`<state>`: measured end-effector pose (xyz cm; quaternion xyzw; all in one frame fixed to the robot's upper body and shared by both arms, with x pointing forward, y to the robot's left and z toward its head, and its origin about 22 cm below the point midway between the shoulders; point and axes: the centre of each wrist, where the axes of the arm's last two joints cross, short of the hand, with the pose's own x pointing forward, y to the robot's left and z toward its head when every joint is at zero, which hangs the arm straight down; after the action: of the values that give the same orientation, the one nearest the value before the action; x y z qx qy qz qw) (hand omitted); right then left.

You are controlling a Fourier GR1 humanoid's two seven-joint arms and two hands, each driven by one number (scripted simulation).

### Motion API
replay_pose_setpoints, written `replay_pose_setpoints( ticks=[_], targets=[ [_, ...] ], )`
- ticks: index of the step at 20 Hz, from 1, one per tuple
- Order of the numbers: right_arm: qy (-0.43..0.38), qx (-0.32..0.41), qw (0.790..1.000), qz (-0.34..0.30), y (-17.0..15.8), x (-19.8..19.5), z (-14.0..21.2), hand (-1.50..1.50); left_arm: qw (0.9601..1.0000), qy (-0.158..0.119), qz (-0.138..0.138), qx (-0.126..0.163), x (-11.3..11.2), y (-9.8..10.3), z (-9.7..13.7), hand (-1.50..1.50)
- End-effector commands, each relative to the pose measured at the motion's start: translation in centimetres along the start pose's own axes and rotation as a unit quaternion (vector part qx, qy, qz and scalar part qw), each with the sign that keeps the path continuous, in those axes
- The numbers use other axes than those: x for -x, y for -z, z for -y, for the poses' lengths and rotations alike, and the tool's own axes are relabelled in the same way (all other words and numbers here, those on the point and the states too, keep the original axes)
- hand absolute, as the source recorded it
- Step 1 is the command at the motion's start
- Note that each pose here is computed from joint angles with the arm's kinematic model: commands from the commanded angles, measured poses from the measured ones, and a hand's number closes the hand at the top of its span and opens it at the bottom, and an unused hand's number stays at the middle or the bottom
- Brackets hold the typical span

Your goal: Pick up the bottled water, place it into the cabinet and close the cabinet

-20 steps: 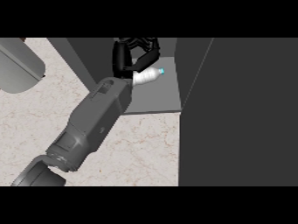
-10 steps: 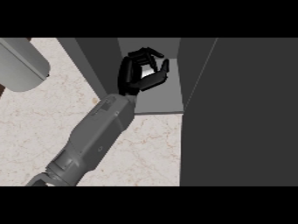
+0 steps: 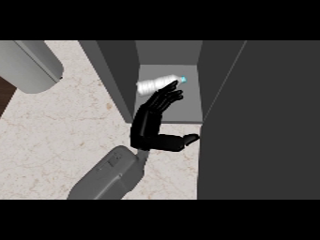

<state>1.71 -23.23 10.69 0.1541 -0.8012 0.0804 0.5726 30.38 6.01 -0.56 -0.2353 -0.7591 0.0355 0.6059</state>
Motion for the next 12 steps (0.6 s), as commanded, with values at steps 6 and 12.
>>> replay_pose_setpoints(
  ticks=[6, 12],
  targets=[
    [-0.045, -0.016, 0.999, 0.010, 0.8, -3.5, -0.7, -1.50, 0.9979, 0.007, 0.004, -0.065, -1.6, -11.2, -3.5, -1.50],
    [-0.064, -0.173, 0.983, -0.012, 1.7, -3.5, -0.2, 1.50, 0.9986, -0.002, 0.019, -0.050, -4.8, -15.1, -6.3, -1.50]
  ],
)
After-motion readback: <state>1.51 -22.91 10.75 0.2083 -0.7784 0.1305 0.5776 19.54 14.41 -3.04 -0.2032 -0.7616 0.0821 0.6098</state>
